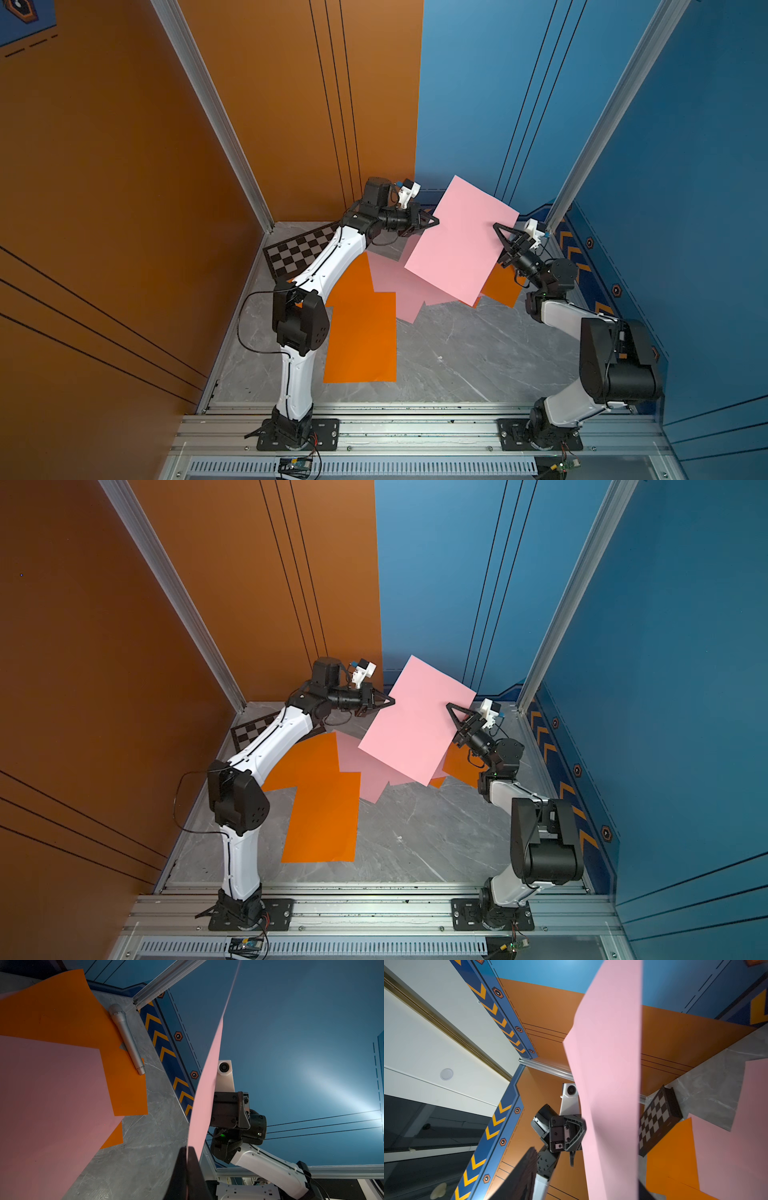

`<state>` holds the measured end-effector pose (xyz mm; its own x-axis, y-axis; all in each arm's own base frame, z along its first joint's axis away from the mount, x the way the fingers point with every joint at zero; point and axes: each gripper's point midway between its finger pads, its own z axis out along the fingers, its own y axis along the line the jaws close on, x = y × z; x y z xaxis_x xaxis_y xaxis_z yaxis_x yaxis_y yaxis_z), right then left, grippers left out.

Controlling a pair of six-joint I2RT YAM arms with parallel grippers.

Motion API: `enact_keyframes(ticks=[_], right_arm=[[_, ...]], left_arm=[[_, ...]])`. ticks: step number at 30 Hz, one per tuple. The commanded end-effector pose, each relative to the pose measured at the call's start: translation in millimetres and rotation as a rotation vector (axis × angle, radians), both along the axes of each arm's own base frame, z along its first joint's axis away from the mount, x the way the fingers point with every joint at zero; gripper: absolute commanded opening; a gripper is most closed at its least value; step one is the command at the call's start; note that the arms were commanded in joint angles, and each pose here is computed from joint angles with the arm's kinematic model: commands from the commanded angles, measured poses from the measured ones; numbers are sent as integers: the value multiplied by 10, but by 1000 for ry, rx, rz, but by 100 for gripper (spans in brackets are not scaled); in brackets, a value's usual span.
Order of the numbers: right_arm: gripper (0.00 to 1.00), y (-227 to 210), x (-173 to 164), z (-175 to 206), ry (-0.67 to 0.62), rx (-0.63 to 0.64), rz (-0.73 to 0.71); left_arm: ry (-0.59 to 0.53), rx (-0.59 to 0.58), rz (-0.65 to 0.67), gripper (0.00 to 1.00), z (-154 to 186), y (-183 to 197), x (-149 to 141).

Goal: Sort the scattered colored papers by color
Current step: Pick up the colored paper, then place the colored paper at the center of the board.

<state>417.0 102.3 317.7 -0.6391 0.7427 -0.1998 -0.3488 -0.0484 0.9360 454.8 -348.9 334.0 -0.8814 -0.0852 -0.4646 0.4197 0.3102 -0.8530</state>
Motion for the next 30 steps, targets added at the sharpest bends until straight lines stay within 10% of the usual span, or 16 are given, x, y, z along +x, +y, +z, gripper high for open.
enact_keyframes(ticks=[1,11,14,15,24,30], right_arm=[[44,50,-52,-140,23,-94,3],[0,151,-116,-464,138,-416,-17],[0,153,-161,-455,137,-504,-3],[0,158,-188,-456,140,-540,8],[0,272,-642,-1154,396,-651,234],[0,358,-1063,-2010,610,-791,368]], left_arm=[[-73,-12,21,0,254,86,-62],[-60,-2,20,0,209,87,-172],[-40,15,36,48,127,128,-226],[-30,29,60,97,66,190,-224],[164,181,414,98,-791,1318,-70],[190,225,416,98,-1043,1388,-200]])
